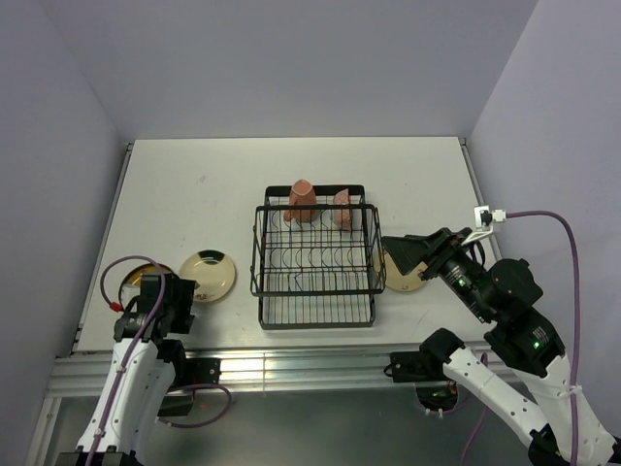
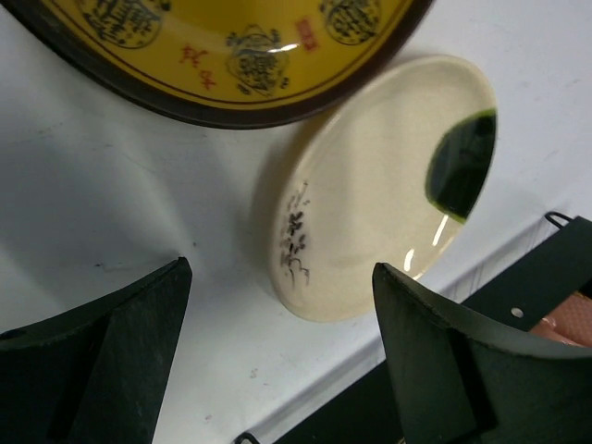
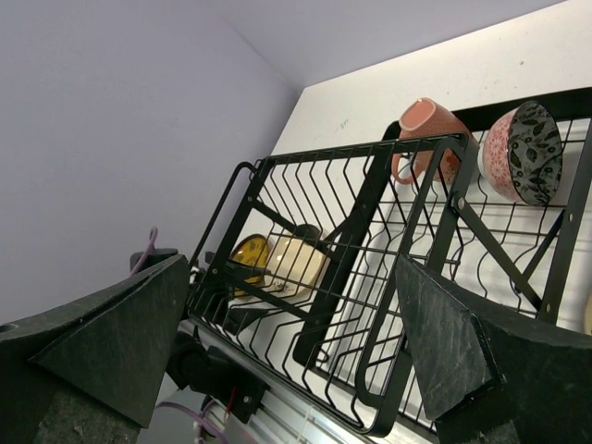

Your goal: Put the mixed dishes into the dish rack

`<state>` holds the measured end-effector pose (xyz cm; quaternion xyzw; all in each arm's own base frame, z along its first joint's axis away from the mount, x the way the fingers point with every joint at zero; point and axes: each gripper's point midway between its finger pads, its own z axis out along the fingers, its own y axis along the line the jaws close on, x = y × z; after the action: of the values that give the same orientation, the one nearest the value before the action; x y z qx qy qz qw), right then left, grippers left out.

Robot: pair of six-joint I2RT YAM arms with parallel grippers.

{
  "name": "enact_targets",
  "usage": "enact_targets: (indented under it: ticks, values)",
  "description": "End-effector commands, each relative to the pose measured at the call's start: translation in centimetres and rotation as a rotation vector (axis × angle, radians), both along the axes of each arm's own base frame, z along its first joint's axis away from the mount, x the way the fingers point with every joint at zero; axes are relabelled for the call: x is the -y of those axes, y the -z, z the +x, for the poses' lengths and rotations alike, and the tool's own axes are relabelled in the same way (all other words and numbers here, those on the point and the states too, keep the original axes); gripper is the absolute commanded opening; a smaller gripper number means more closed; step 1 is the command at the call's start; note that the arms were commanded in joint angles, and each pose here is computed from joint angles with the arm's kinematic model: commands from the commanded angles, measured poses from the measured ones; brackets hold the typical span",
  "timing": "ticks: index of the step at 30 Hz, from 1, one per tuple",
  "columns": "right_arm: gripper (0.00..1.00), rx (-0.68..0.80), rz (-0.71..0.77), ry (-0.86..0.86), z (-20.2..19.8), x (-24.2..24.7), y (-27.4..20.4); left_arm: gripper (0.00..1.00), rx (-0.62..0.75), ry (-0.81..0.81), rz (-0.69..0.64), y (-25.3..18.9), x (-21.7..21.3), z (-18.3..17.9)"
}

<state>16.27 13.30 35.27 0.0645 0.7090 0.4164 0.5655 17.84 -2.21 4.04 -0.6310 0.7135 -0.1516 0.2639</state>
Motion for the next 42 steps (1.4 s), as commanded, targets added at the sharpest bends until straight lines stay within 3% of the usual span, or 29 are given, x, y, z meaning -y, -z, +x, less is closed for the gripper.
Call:
enact_targets:
  ticks: [1, 12, 24, 27, 32, 33, 34, 42]
  values:
    - [1.0, 0.042, 0.036, 0.008, 0.2, 0.1, -1.2, 0.85, 0.022, -0.056, 0.002, 0.8, -0.6, 0.4]
    - [1.0, 0.041, 0.034, 0.004, 0.3, -0.1, -1.5, 0.81, 0.086, -0.058, -0.011, 2.6, -0.5, 1.2]
    - [1.0, 0.054, 0.043, -0.002, 0.4, -0.3, -2.4, 0.59, 0.065, -0.062, -0.011, 3.1, -0.5, 1.0]
    - [1.0, 0.05, 0.043, -0.007, 0.4, -0.5, -2.3, 0.5, 0.061, -0.058, -0.004, 3.1, -0.6, 1.0]
    - [1.0, 0.044, 0.036, -0.001, 0.5, -0.3, -2.1, 0.15, 0.065, -0.083, -0.025, 3.1, -0.5, 0.9]
    - [1.0, 0.042, 0.036, -0.002, 0.5, -0.4, -2.1, 0.12, 0.064, -0.083, -0.028, 3.1, -0.5, 0.8]
    - [1.0, 0.041, 0.037, -0.002, 0.4, -0.4, -2.1, 0.01, 0.076, -0.083, -0.031, 2.9, -0.4, 0.9]
    - [1.0, 0.036, 0.03, -0.013, 0.5, -0.6, -2.8, 0.0, 0.143, -0.003, -0.054, 0.1, 0.7, 1.8]
